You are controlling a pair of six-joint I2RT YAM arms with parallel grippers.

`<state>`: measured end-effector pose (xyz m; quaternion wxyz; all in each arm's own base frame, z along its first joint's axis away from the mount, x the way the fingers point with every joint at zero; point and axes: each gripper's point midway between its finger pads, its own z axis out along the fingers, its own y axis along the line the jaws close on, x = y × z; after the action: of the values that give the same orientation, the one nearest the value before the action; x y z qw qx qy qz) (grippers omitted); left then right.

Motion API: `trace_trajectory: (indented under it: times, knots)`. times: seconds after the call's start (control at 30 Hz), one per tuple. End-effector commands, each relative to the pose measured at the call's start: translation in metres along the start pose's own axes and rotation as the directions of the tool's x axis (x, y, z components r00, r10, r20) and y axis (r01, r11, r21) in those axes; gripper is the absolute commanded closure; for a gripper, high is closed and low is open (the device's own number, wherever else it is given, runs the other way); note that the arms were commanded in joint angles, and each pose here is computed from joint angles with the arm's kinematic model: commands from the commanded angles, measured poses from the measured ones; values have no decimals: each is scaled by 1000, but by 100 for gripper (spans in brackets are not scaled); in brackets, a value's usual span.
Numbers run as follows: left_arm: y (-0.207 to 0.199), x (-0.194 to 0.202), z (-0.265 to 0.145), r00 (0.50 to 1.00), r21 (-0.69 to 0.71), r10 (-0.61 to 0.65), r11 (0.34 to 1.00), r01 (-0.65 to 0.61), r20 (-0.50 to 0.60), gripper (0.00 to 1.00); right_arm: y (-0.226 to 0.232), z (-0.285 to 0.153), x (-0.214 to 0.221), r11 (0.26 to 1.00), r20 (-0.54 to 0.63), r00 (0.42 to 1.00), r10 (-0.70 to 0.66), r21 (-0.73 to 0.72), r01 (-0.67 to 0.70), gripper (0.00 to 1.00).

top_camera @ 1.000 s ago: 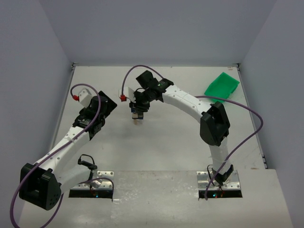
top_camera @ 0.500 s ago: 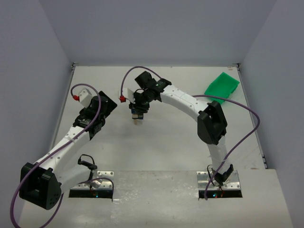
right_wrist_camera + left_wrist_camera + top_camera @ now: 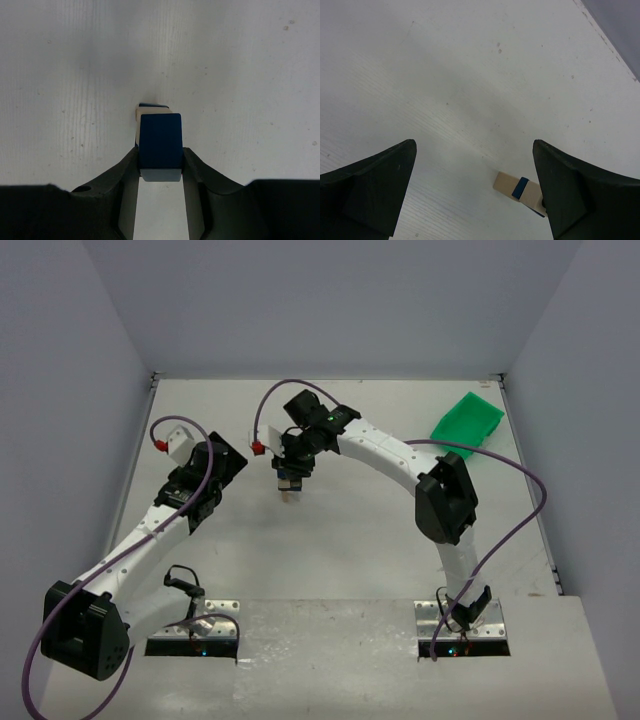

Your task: Build the wood block tower

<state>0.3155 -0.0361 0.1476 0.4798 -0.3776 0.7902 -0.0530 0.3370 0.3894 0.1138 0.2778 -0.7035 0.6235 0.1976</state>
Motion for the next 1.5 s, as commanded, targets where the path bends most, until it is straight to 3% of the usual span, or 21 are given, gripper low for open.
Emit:
trace_trajectory:
  times: [0.0,1.47]
  knots:
    - [-14,-10,-1,999,46,-20,999,19,26,0,-7,0,-15,999,35,999,-32,12,31,62]
    - [-14,-6,1,1000,49,-14,999,13,16,0,-1,-11,-25,999,79,997,26,28,-28,59]
